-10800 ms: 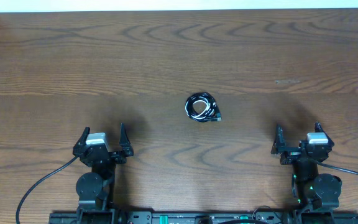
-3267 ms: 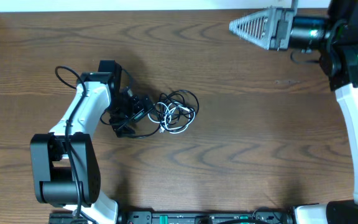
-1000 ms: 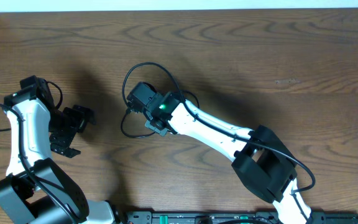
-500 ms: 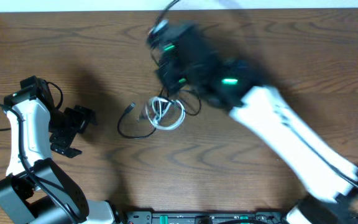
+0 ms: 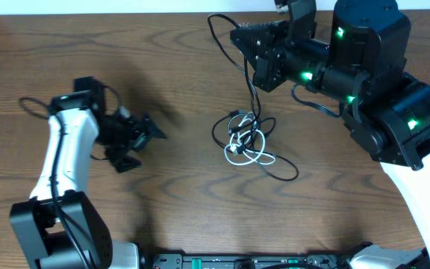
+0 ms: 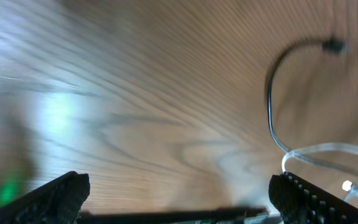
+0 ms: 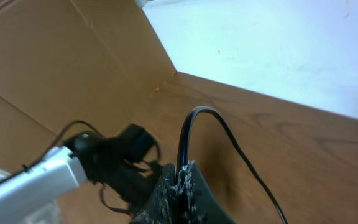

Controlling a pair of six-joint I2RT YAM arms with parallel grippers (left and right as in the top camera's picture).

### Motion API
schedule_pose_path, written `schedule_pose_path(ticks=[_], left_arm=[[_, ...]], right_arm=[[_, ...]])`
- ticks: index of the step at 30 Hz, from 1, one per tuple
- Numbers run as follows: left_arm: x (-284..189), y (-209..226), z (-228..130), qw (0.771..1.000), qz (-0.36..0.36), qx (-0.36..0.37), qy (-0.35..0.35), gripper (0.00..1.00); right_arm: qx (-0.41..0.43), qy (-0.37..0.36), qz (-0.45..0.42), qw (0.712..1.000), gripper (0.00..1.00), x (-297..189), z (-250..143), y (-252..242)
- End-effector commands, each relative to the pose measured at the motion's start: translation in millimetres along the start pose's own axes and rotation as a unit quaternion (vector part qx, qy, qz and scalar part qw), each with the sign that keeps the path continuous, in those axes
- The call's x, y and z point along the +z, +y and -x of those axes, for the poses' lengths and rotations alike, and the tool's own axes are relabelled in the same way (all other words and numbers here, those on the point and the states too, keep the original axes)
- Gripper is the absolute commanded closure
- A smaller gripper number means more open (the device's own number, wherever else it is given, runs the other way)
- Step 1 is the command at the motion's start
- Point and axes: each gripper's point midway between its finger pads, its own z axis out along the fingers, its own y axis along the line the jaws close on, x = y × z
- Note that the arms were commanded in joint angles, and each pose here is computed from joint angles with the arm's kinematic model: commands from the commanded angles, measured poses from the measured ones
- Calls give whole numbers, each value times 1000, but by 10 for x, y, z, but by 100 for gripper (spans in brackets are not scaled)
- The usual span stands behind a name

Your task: Untangle cables

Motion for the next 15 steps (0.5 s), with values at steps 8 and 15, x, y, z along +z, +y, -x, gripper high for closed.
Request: schedule_pose_path(ticks=[8,15], left_arm=[[139,-914,-714,966,-158,168,115,2],[-33,-1013,-563,947,-229,207,88,2]], right_arm=[[150,-7,-5,989,99,-21,53,-89],[155,23,-51,986,99,-107,-74,-476]])
